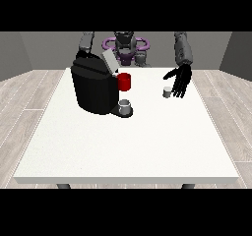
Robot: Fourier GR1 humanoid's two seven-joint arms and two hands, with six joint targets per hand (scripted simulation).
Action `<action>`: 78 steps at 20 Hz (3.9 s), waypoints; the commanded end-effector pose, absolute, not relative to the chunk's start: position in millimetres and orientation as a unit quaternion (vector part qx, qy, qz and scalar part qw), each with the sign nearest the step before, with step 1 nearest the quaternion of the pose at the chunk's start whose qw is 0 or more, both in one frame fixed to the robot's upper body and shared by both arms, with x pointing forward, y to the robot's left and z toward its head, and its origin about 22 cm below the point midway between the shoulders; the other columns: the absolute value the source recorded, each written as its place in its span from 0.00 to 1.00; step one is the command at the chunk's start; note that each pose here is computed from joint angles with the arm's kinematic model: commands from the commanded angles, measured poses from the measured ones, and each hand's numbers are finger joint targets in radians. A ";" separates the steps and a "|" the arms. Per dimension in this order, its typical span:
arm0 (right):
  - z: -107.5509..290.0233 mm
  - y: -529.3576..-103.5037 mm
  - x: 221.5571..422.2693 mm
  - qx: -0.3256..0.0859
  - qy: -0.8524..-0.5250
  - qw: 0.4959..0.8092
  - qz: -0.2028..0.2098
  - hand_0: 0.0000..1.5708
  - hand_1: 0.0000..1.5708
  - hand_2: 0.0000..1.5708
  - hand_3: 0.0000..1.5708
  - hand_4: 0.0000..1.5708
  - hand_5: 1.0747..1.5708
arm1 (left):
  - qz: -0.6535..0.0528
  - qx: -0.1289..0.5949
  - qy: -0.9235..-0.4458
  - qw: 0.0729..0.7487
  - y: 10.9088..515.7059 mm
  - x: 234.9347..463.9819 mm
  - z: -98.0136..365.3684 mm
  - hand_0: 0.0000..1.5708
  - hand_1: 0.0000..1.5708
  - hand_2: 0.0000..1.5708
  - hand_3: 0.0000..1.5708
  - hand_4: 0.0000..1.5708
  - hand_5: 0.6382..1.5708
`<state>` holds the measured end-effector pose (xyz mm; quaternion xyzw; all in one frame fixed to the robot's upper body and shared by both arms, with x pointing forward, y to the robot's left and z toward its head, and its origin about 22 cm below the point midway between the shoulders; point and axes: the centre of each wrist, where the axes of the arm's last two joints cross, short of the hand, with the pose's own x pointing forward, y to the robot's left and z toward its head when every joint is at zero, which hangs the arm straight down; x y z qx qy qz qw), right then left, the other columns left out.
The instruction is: Insert the coffee pod into the coffee machine and close the lid
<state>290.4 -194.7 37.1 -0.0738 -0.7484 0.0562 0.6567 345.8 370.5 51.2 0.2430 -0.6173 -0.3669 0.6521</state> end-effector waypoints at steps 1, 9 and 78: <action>20.2 -189.3 297.4 -0.084 -0.758 0.644 0.059 0.00 0.00 0.00 0.00 0.00 1.00 | -0.378 0.266 -0.640 0.614 361.5 359.0 57.2 0.31 0.31 0.46 0.31 0.00 1.00; 13.8 -191.6 297.6 -0.078 -0.743 0.661 0.067 0.00 0.00 0.00 0.00 0.00 1.00 | -0.440 0.328 -0.616 0.565 358.3 367.4 53.4 0.66 0.66 0.70 0.58 0.29 1.00; 64.2 -216.3 351.7 -0.099 -0.749 0.653 0.049 0.00 0.00 0.00 0.00 0.06 1.00 | -0.466 0.258 -0.646 0.547 241.4 460.3 278.4 0.77 0.77 0.81 0.79 0.30 1.00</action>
